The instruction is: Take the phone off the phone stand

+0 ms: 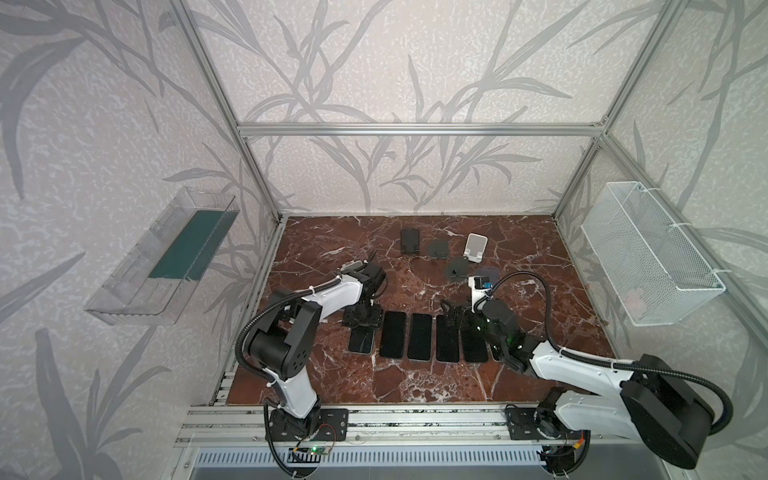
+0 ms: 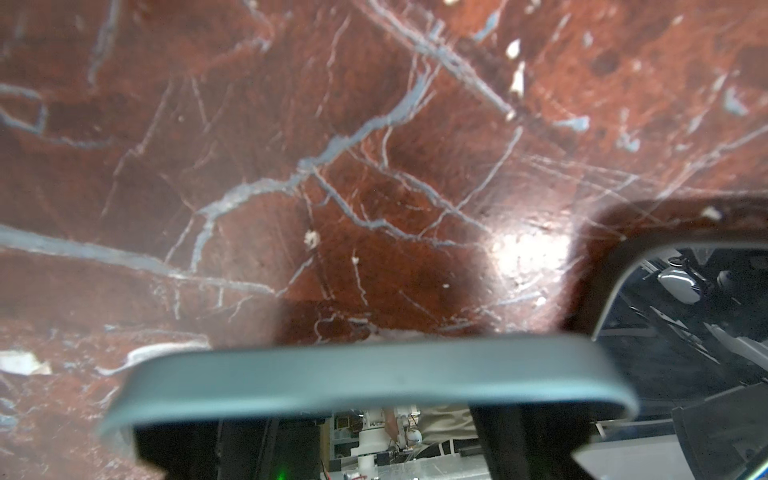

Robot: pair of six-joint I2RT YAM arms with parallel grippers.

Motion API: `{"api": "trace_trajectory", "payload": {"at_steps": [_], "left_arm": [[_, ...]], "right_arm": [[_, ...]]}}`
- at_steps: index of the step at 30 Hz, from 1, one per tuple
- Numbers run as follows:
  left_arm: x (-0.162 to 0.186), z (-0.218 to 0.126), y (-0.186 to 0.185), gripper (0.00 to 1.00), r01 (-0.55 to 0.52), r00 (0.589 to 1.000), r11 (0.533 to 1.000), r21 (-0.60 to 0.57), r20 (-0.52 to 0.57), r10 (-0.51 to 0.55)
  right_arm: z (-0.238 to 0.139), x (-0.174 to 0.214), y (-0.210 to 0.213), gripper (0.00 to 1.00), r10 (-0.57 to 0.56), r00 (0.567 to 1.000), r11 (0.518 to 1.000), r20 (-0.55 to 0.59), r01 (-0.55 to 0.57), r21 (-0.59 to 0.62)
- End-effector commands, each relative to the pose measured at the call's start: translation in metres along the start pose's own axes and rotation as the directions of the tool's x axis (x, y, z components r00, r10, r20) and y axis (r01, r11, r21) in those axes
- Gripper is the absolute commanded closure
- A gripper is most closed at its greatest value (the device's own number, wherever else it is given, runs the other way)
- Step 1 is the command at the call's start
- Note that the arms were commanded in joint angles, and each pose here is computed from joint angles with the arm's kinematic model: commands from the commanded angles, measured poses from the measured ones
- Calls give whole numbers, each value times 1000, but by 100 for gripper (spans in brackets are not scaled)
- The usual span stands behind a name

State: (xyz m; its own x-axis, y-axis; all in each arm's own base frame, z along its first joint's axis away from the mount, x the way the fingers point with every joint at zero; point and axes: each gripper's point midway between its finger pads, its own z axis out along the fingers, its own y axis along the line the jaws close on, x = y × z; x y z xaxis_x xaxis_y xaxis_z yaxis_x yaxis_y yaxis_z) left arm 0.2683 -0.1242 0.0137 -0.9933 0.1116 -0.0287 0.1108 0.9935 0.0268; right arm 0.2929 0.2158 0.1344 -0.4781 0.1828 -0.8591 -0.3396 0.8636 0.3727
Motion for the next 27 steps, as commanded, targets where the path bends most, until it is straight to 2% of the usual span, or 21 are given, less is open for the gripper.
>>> {"api": "trace_trajectory", "payload": {"at_steps": [1, 5, 15, 21, 27], "left_arm": [[12, 17, 12, 27, -19, 999, 995, -100, -50, 14], [11, 17, 9, 25, -28, 998, 994, -103, -52, 22], [13, 14, 13, 14, -28, 999, 991, -134, -47, 22], [10, 10, 11, 15, -20, 999, 992, -127, -29, 16], [-6, -19, 0, 14, -11, 995, 999, -49, 94, 15]], "right_arm": [[-3, -3, -3, 4, -6, 1000, 1000, 12, 6, 19], [-4, -4, -5, 4, -10, 1000, 999, 14, 10, 30], [-6, -7, -3, 4, -16, 1000, 1000, 27, 16, 18], [-6, -7, -2, 4, -16, 1000, 1000, 27, 15, 18], [-5, -6, -3, 4, -15, 1000, 1000, 24, 15, 22]]}}
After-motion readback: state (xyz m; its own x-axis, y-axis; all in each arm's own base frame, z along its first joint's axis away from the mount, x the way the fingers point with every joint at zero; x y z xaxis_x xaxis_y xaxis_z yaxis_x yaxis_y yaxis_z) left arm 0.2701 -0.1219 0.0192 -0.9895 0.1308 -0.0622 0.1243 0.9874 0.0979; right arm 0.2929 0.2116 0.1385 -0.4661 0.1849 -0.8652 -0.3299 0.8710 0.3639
